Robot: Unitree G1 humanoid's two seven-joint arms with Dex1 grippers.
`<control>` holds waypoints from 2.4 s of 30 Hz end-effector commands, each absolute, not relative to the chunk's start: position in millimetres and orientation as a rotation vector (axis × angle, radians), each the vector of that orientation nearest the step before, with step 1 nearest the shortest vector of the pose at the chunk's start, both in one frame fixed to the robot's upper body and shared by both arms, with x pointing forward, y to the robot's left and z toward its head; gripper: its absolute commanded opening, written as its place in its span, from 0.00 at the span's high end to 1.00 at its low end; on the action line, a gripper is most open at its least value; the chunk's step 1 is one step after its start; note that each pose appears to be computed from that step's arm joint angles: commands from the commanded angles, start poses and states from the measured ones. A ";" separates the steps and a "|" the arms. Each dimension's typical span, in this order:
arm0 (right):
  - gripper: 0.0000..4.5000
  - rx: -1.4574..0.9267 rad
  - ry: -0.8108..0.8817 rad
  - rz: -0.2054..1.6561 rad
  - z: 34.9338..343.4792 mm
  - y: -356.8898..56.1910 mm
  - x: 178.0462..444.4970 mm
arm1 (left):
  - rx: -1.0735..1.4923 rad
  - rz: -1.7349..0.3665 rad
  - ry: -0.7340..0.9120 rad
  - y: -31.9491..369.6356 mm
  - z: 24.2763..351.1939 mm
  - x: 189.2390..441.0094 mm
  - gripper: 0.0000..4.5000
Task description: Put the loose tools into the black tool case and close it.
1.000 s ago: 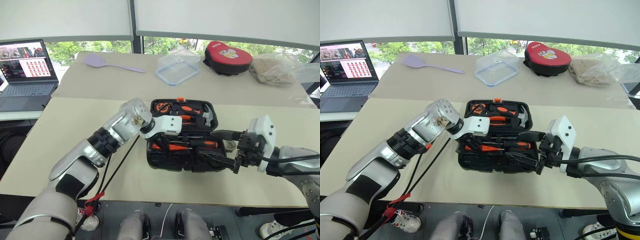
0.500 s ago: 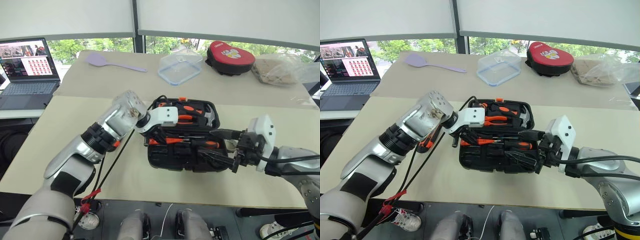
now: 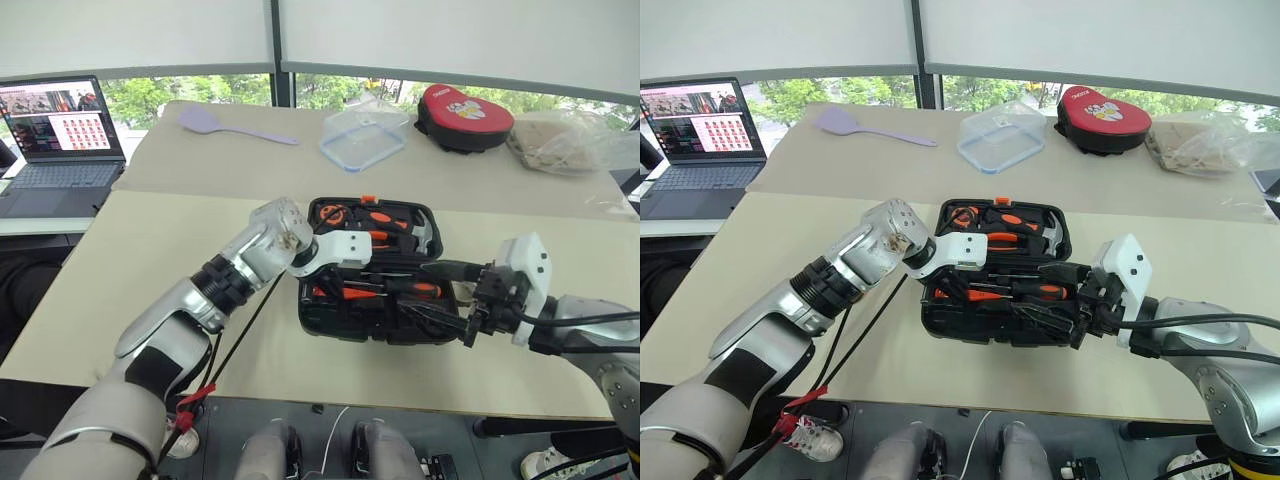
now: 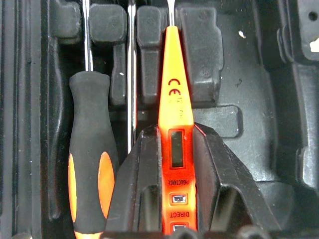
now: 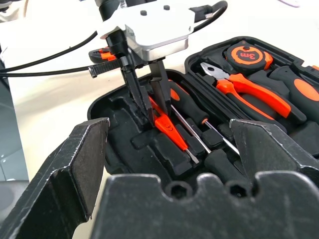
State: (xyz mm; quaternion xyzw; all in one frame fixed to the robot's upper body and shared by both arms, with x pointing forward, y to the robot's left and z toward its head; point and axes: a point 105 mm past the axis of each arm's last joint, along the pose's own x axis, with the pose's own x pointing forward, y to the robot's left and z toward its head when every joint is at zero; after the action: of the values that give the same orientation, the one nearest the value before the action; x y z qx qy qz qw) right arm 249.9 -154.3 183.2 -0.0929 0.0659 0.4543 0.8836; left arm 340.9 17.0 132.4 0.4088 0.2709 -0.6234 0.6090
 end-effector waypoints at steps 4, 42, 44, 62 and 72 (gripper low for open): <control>0.00 -0.210 0.073 0.934 195.0 -152.9 248.0 | 0.867 -1.475 0.531 20.2 154.1 340.5 0.39; 0.00 -0.179 0.111 0.948 187.0 -152.2 252.5 | 0.637 -1.357 0.231 49.9 106.2 350.9 0.99; 0.00 -0.191 0.104 0.968 188.6 -148.6 253.0 | 0.539 -1.316 0.146 59.0 139.0 351.2 0.88; 0.00 -0.221 0.060 1.244 208.6 -114.3 266.6 | 0.261 -0.465 0.352 247.8 155.4 286.8 0.00; 0.00 -0.230 0.047 1.227 207.6 -112.4 269.8 | 0.250 -0.406 0.558 214.4 133.1 328.9 0.00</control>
State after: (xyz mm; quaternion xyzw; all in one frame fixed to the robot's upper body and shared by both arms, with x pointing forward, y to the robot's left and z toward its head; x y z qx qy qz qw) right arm 273.5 -112.4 197.2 -0.0937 0.0483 0.5774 0.8096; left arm 322.7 207.7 142.8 0.1076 0.2425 -0.2272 0.9370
